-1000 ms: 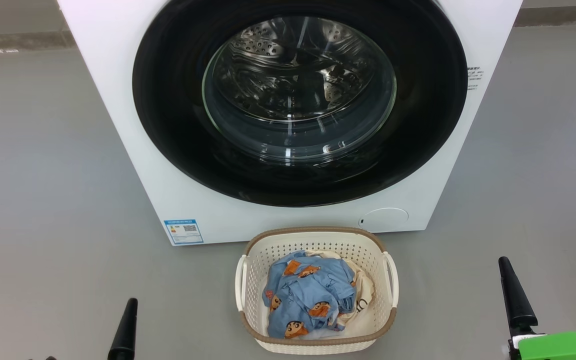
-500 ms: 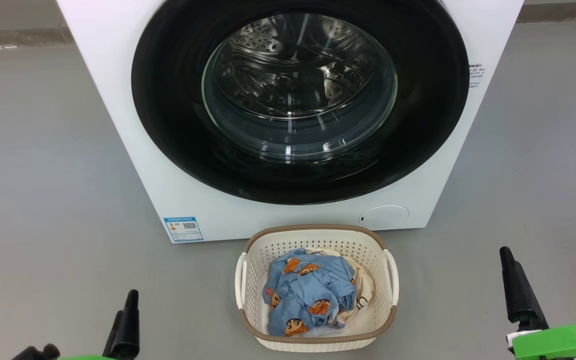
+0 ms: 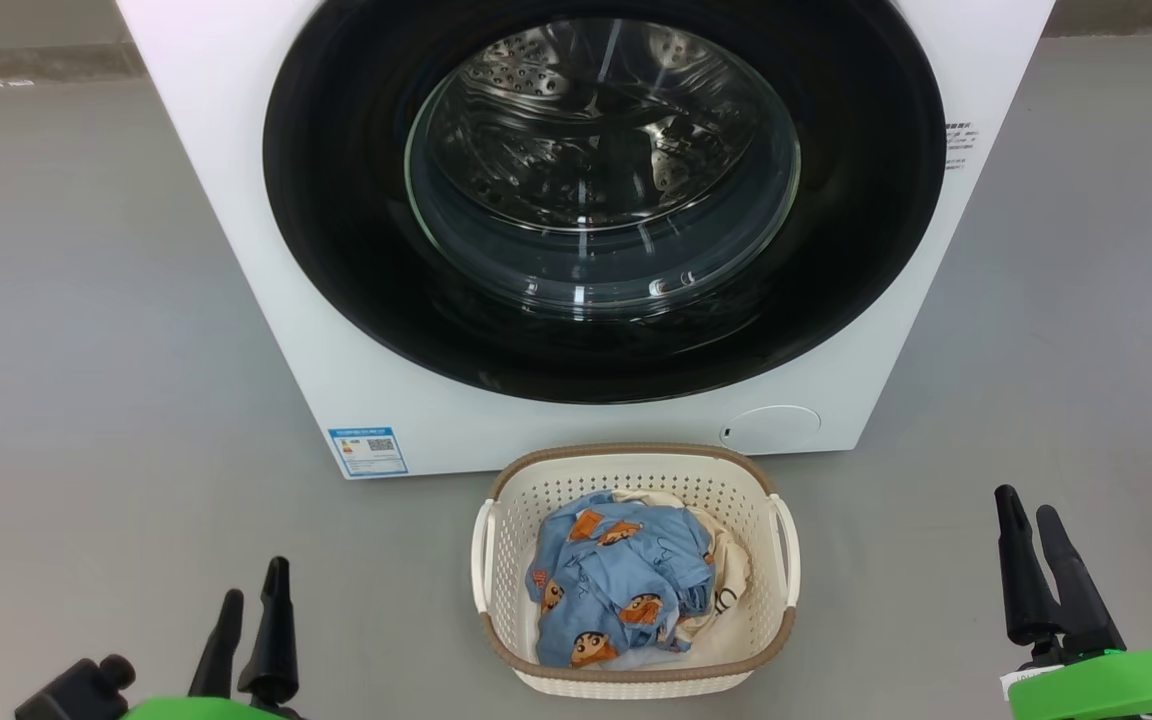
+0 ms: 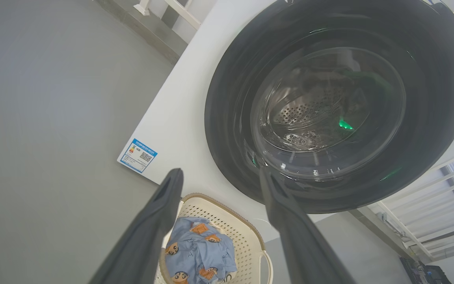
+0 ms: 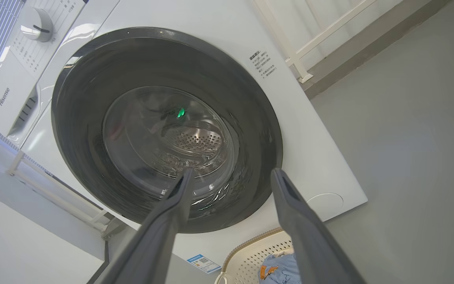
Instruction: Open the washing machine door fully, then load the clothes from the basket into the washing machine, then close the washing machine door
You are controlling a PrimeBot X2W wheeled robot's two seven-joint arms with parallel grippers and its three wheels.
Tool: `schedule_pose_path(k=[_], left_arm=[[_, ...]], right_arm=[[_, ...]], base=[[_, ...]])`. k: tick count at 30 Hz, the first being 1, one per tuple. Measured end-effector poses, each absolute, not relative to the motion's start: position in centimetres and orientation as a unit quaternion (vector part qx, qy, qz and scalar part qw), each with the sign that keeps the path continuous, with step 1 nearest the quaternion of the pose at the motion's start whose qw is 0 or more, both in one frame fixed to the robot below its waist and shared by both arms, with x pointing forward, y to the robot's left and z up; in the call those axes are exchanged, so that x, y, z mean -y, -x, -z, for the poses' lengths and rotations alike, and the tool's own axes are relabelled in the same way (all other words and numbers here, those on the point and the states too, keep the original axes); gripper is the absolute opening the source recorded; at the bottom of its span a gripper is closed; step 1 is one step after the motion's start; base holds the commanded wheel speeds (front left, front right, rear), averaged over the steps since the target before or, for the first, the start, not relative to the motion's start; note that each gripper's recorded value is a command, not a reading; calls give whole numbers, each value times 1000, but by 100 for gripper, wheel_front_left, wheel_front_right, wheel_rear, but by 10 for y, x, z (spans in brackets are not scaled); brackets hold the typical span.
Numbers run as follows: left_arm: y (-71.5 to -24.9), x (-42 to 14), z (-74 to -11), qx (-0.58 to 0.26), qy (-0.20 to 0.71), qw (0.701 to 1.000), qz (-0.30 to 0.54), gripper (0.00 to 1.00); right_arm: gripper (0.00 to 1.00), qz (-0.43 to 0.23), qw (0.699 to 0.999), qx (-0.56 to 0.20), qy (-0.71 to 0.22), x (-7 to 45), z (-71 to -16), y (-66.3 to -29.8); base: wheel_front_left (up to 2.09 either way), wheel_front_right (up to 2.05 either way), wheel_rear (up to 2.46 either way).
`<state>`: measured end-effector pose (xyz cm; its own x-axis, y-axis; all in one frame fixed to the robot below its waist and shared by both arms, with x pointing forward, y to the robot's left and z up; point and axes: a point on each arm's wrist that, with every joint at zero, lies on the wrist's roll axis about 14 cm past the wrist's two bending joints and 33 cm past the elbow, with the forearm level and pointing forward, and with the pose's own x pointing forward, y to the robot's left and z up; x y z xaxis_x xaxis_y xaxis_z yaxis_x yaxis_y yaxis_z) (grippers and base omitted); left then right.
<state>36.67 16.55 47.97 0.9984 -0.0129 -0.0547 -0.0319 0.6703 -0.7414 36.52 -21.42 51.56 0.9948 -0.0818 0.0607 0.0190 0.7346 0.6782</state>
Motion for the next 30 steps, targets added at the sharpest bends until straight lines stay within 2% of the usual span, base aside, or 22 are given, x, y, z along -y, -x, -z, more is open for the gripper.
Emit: schedule_pose_path(k=[12, 30], left_arm=[[-368, -160, -485, -16, 309, 951, 15, 100], [-368, -155, -498, 12, 201, 979, 40, 100]], right_arm=[[100, 16, 961, 57, -271, 215, -525, -365], [100, 2, 984, 78, -157, 211, -535, -364]], base=[[0, 0, 0], [0, 0, 0]])
